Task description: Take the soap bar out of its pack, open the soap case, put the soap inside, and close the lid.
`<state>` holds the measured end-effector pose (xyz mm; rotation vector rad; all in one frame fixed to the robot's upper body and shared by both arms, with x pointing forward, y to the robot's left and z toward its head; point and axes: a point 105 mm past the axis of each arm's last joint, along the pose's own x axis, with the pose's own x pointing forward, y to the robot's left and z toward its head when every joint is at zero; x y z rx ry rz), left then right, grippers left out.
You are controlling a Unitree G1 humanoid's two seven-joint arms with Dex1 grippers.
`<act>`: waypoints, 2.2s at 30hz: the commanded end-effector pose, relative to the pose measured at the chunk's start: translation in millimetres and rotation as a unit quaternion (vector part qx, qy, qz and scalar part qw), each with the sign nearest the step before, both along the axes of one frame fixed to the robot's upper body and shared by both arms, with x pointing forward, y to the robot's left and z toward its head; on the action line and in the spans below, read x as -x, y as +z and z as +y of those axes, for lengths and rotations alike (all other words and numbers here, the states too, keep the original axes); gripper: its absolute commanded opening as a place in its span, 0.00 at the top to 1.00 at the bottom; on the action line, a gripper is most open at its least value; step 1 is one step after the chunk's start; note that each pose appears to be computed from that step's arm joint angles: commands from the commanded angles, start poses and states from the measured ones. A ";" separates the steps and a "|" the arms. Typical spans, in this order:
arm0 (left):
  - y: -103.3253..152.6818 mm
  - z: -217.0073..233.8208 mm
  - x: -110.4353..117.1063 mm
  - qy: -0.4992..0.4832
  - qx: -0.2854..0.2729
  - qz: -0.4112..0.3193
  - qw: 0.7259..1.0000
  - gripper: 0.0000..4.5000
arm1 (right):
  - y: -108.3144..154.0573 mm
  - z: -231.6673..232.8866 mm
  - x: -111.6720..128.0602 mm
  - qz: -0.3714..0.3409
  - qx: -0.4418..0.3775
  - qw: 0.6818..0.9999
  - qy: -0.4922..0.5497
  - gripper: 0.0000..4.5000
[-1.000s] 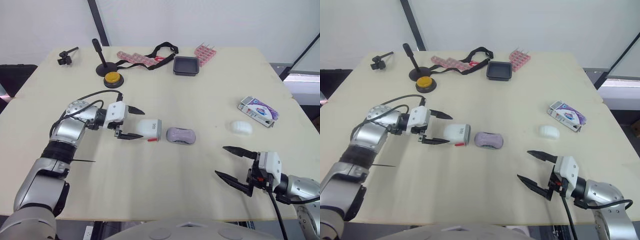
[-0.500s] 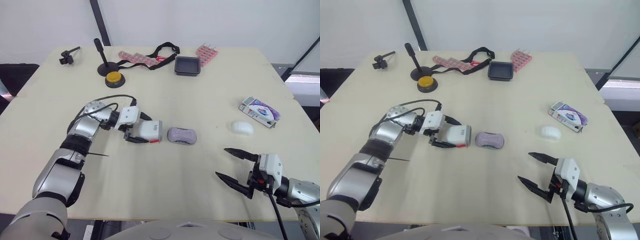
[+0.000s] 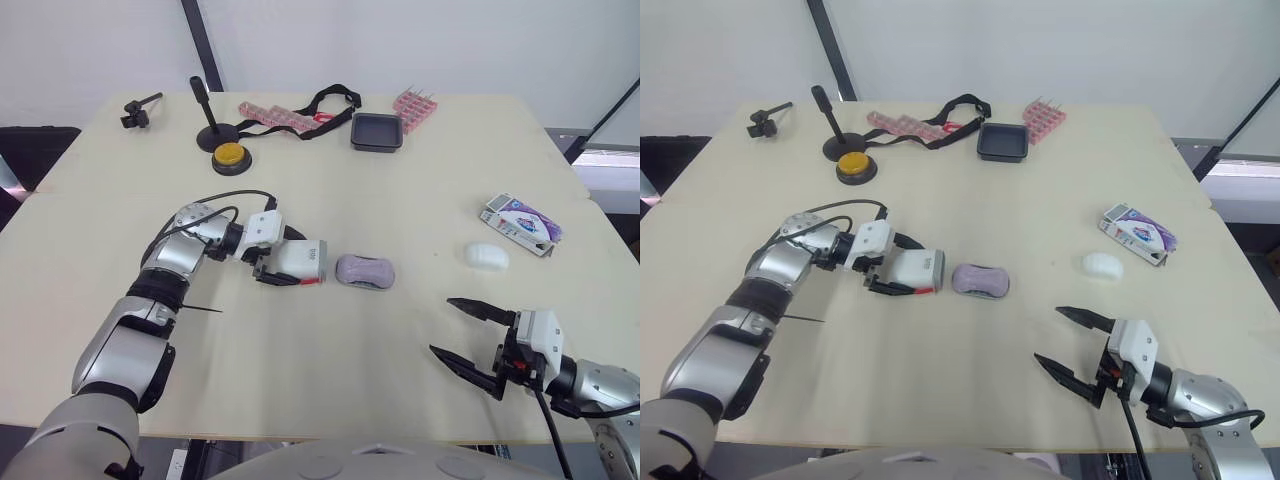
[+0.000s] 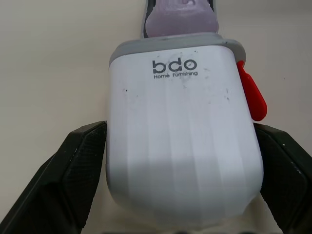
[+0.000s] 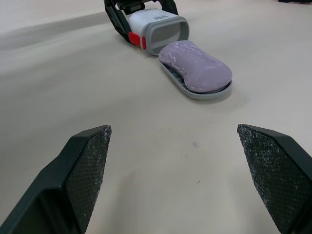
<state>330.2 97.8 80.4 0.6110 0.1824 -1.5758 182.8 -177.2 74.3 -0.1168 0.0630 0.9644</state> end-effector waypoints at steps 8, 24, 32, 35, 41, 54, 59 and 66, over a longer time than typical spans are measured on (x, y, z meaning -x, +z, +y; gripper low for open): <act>14.9 -2.9 -6.2 -0.001 0.012 -0.033 0.999 0.23 | 5.6 -2.7 5.9 -0.018 0.004 1.000 0.001 0.00; 16.4 8.8 11.3 -0.009 0.013 -0.043 0.999 0.23 | 53.7 23.0 -52.5 -0.035 0.087 0.992 0.080 0.00; 14.4 9.3 14.1 0.009 0.025 -0.035 0.999 0.23 | 58.1 71.1 -85.0 -0.011 0.183 0.968 0.170 0.00; 14.1 8.0 14.0 0.013 0.030 -0.034 0.999 0.23 | 58.1 84.0 -98.2 0.003 0.200 0.964 0.176 0.00; 13.4 6.6 15.5 0.017 0.032 -0.034 0.999 0.23 | 51.2 99.7 -110.3 0.026 0.233 0.955 0.182 0.00; 12.2 7.9 17.8 0.020 0.032 -0.029 0.999 0.23 | 24.9 111.2 -111.5 0.079 0.268 0.946 0.165 0.00; 12.1 7.2 18.1 0.019 0.032 -0.028 0.999 0.23 | 16.5 113.1 -114.3 0.091 0.275 0.945 0.154 0.00; 11.2 7.5 18.4 0.020 0.030 -0.028 0.999 0.23 | 11.4 113.9 -114.2 0.096 0.278 0.944 0.152 0.06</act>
